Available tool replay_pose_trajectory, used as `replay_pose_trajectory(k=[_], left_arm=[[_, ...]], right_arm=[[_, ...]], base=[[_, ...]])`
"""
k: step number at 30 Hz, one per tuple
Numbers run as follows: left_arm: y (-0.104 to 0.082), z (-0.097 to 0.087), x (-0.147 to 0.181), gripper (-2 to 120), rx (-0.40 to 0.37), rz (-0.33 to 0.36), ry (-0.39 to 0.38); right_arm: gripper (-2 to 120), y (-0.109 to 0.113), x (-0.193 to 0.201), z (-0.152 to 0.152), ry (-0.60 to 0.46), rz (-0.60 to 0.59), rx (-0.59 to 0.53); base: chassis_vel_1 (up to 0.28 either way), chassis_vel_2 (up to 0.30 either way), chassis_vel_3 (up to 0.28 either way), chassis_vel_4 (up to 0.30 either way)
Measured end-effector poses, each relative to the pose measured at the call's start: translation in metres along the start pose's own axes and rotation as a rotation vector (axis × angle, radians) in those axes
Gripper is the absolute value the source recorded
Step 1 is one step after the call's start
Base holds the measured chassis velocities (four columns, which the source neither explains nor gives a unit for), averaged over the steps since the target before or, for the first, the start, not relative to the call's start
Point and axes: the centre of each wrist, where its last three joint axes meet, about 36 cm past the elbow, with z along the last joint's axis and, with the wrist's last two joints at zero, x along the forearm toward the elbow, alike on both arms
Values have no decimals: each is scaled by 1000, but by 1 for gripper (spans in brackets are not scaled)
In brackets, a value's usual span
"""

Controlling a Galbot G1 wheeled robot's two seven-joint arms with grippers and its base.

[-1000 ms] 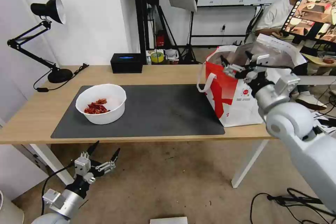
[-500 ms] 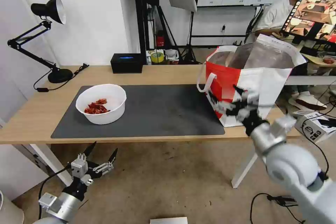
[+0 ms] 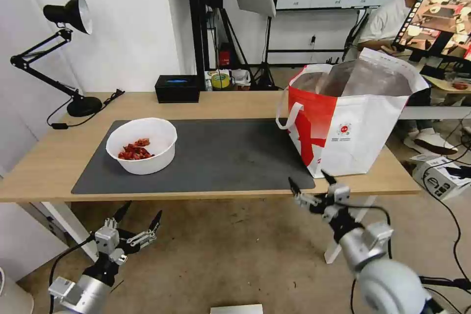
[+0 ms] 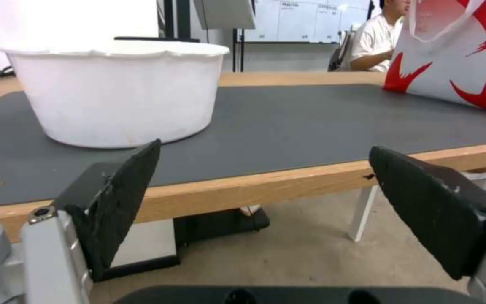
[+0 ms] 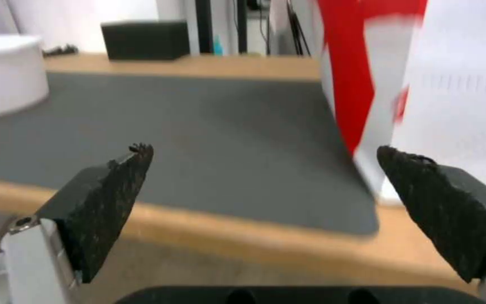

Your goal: Pick up the trash from the table and place it into the takeout bag.

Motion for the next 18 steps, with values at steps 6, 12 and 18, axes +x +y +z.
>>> replay_pose_trajectory(k=[6,12,18], left_arm=[[0,0,1,100,0,-1,-1],[0,1,2,100,-2,-3,1],[-1,2,2,100,-1,-6,3]], right_arm=[[100,4,2,16,19,10,-6],[100,10,0,28,37,28,15],[100,11,-4,32,44,26,21]], base=[[0,0,0,0],[0,0,0,0],[0,0,0,0]])
